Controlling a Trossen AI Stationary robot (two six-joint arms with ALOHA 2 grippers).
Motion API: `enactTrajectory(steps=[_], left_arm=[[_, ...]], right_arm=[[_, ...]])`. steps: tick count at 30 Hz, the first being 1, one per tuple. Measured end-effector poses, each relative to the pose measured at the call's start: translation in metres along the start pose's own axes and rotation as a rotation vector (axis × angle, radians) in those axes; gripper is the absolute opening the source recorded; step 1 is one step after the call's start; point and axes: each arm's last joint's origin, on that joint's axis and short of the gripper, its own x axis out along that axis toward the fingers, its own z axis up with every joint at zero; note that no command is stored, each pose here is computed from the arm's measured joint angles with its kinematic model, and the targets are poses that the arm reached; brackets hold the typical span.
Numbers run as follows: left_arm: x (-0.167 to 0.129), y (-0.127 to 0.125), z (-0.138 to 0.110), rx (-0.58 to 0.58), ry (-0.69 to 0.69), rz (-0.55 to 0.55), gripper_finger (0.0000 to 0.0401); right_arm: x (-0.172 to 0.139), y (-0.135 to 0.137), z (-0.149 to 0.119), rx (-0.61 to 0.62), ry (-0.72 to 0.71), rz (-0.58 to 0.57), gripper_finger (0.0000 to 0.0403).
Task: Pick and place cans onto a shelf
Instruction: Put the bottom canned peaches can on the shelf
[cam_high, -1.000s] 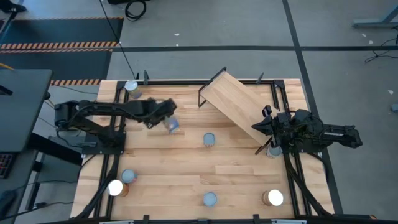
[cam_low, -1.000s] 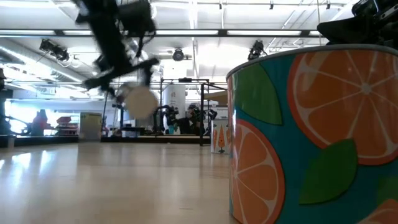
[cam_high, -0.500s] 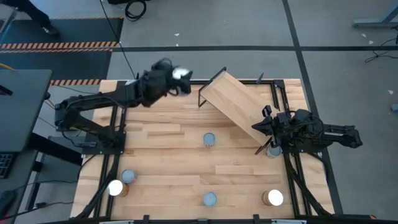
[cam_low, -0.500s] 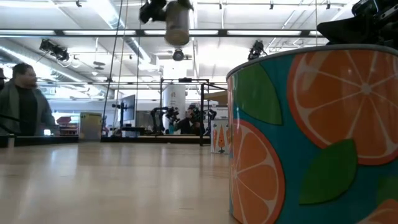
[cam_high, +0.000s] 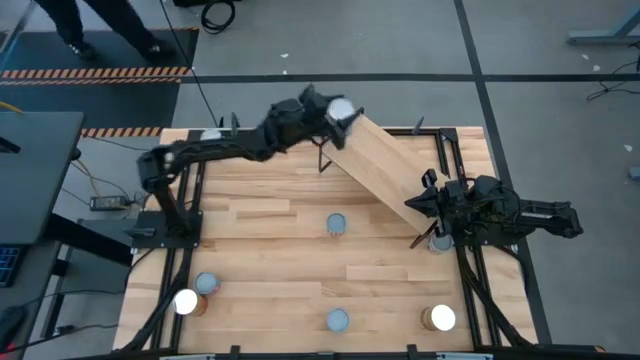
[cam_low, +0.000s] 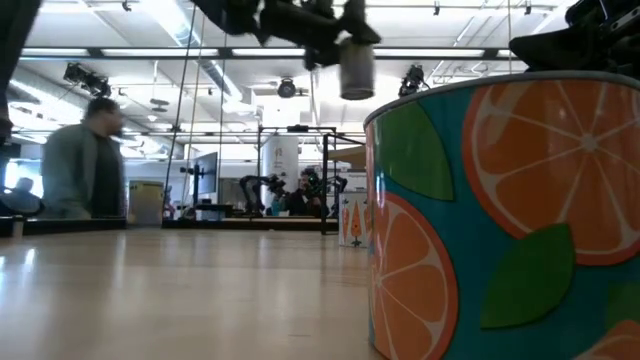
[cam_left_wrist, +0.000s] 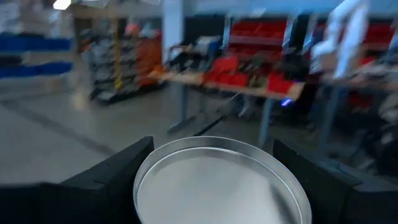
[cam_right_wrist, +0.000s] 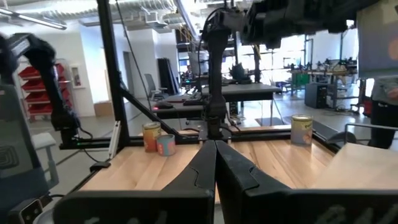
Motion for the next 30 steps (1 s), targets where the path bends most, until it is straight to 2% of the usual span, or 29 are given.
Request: enactTrajectory(steps=[3,7,14,20,24,30], left_arm=[[0.012,-0.007,-0.018,-0.019,-0.061,-0.007,0.0323],[0.02,-0.013,-0.043,-0.06,-0.022,0.082,0.032],[0.027,-0.022,-0.076,-0.046,0.037,0.194,0.0324],[0.028,-0.019,-0.081,-0.062,0.048,0.225,0.0327],[0.029,-0.014,-0.083,-0.05,0.075,0.237,0.0329],[0.029,-0.014,-0.084,-0.05,0.082,0.223,0.0331]], right_arm=[[0.0,-0.001,0.0,-0.007,-0.003,-0.022,0.0011],[0.0,-0.001,0.0,-0.072,-0.004,-0.043,0.0011],[0.0,-0.002,0.001,-0.14,-0.011,-0.066,0.0011],[0.0,-0.001,0.009,-0.098,-0.095,-0.073,0.0011],[-0.003,-0.001,0.025,0.056,-0.266,-0.084,0.0011],[-0.008,-0.007,0.034,0.385,-0.448,-0.272,0.0011]])
